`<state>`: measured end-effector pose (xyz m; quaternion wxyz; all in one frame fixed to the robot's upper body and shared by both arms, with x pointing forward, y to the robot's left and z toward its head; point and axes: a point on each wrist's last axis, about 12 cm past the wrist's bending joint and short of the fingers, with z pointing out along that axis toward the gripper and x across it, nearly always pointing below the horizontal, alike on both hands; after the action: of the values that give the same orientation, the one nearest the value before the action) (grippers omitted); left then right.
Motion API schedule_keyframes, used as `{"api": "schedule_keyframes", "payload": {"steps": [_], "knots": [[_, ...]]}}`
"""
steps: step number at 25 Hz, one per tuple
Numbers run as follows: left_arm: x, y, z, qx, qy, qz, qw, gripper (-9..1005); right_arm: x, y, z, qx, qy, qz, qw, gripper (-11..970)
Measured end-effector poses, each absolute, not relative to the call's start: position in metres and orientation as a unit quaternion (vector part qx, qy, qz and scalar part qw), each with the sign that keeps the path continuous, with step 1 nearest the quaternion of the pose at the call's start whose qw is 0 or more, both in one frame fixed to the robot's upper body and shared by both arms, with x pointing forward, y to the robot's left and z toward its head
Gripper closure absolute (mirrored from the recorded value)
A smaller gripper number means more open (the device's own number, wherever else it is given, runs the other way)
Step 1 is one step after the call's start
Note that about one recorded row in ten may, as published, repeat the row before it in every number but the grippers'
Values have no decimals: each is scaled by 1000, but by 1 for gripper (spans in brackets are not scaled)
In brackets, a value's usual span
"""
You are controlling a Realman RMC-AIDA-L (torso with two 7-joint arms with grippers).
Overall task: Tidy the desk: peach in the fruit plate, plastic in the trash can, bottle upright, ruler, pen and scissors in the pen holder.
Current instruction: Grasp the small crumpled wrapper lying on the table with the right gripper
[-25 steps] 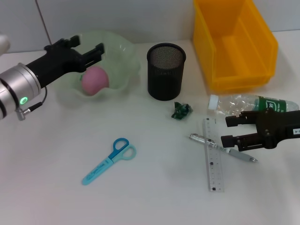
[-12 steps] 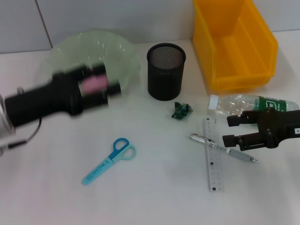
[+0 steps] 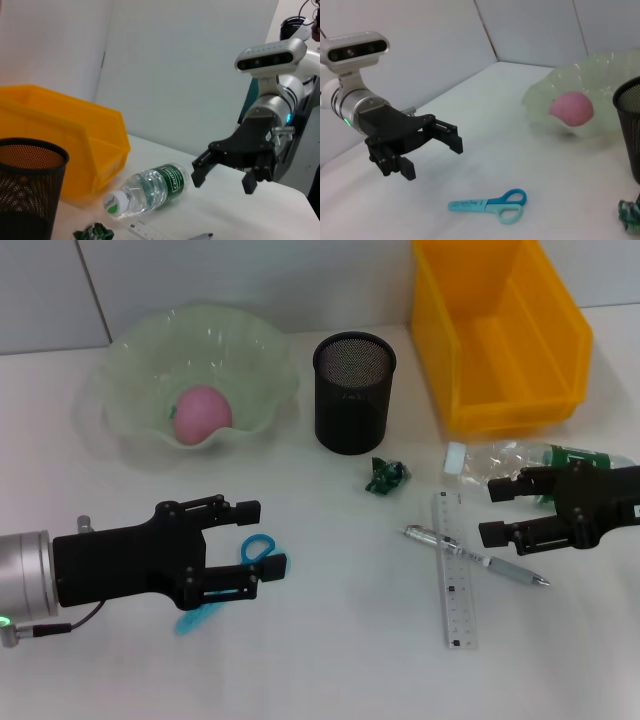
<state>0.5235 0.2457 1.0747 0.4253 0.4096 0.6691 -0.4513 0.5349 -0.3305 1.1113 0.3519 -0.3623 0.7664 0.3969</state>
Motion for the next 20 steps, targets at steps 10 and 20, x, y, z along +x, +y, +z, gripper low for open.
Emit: {"api": "schedule_keyframes", "payload": {"steps": [10, 20], "knots": [[513, 255, 1066, 396, 682, -447, 422, 214, 568, -307, 1168, -407, 764, 368, 339, 142], [509, 255, 1062, 390, 685, -450, 420, 215, 615, -246, 1213, -465, 803, 270, 258, 142]]}}
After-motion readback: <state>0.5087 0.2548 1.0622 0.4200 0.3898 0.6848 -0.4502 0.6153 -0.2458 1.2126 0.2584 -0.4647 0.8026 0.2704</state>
